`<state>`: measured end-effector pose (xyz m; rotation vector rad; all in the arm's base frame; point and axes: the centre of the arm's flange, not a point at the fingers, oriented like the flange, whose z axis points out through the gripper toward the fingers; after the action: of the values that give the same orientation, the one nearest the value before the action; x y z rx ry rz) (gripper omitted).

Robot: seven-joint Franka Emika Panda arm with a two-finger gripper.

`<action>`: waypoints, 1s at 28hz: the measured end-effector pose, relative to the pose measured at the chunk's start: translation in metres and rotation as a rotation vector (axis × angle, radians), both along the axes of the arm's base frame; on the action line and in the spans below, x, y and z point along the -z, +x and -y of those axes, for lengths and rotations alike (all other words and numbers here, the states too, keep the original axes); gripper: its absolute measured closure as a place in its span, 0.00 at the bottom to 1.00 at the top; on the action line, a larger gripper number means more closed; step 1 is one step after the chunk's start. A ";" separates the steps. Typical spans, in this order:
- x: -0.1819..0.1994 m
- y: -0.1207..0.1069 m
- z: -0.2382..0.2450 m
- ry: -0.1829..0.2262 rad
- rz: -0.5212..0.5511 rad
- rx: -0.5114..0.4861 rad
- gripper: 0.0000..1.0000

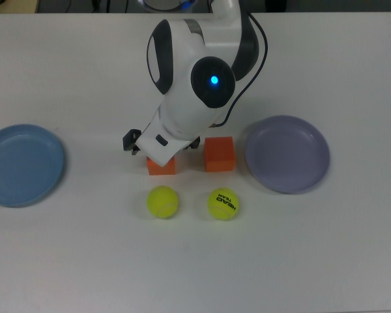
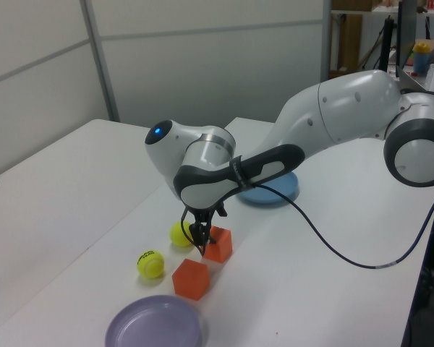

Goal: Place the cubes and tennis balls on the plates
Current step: 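Close the gripper on the orange cube and lift it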

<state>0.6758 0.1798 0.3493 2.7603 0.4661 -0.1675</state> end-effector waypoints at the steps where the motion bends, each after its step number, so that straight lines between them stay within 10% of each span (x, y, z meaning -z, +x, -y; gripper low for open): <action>1: 0.002 0.000 0.000 0.001 0.000 -0.001 0.00; 28: -0.042 -0.001 -0.007 0.010 0.038 -0.096 0.00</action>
<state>0.6744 0.1870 0.3916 2.7385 0.5887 -0.0894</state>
